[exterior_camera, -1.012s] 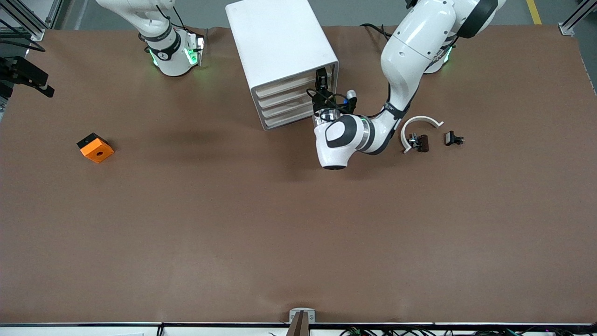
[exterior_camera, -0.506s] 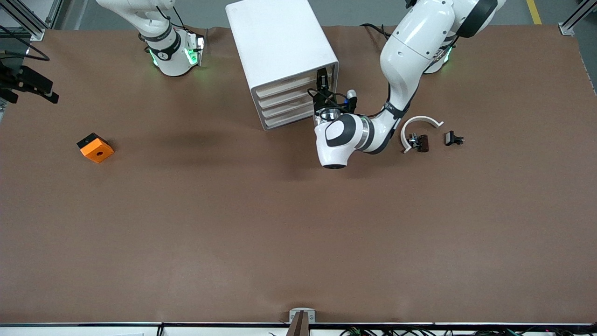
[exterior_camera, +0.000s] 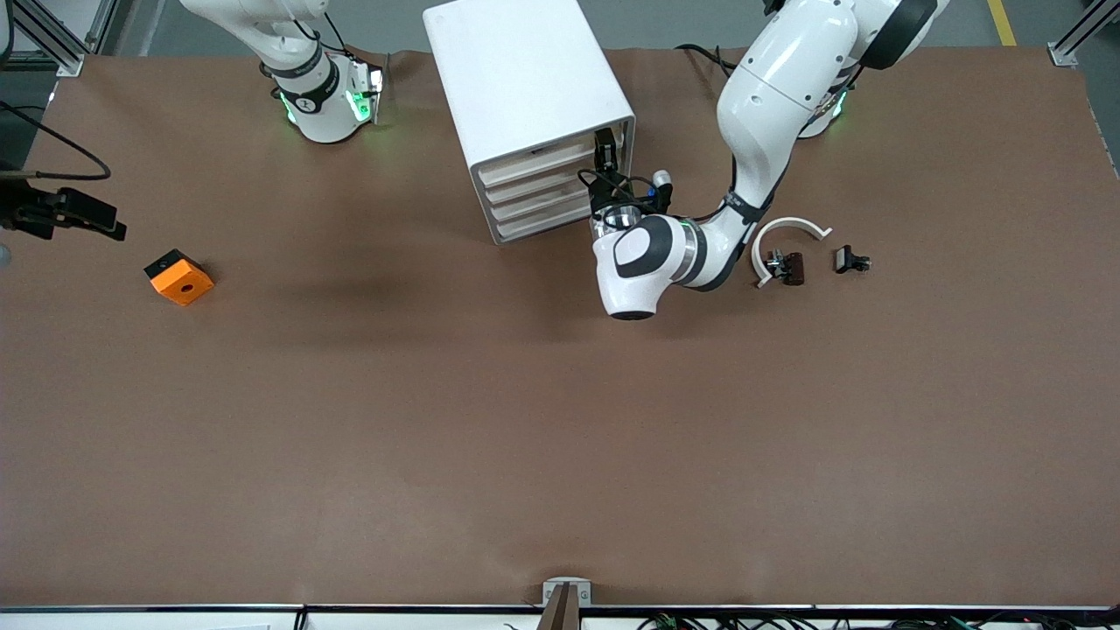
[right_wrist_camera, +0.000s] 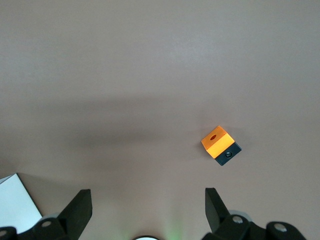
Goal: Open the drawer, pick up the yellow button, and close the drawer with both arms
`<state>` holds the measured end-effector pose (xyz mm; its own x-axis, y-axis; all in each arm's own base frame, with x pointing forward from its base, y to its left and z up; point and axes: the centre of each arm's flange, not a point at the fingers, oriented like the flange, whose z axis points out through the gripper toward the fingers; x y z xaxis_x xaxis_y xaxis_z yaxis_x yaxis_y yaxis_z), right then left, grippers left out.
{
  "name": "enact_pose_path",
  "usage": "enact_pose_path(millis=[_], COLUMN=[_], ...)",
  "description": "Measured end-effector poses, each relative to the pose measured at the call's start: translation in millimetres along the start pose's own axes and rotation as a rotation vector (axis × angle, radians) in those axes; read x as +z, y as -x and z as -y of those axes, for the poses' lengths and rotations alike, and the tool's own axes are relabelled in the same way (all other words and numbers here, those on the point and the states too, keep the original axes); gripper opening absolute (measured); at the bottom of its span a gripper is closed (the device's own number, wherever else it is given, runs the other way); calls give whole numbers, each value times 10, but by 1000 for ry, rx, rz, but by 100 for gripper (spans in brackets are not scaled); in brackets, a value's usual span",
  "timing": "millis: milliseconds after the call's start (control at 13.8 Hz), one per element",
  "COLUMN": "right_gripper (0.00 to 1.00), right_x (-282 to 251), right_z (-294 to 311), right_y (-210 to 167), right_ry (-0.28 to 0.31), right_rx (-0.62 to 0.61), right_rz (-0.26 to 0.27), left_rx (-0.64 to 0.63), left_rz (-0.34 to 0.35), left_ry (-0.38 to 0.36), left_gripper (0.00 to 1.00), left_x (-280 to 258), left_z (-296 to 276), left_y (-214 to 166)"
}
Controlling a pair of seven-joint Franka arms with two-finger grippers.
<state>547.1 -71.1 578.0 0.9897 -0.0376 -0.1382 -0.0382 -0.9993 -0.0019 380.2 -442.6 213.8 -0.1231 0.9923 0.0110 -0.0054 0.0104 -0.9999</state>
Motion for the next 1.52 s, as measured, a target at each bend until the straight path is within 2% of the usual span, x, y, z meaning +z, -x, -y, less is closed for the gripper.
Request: enact_pose_path(millis=[289, 795, 1156, 1301, 1517], right_gripper=[100, 100, 100, 100, 100], right_x=[235, 223, 215, 206, 112], right_z=[-136, -141, -41, 221, 1088], right_y=[-180, -224, -234, -250, -173], right_ry=[-1, 0, 1, 6, 4], right_rx=[23, 55, 153, 205, 297], right_rz=[41, 30, 29, 29, 26], left_rx=[11, 12, 15, 15, 15], left_rz=[36, 181, 202, 202, 202], left_ry=[25, 68, 69, 70, 70], left_gripper=[7, 7, 7, 7, 7], left_x=[-247, -1081, -1182, -1184, -1186], left_z=[63, 123, 116, 115, 114], left_y=[-93, -643, -712, -711, -712])
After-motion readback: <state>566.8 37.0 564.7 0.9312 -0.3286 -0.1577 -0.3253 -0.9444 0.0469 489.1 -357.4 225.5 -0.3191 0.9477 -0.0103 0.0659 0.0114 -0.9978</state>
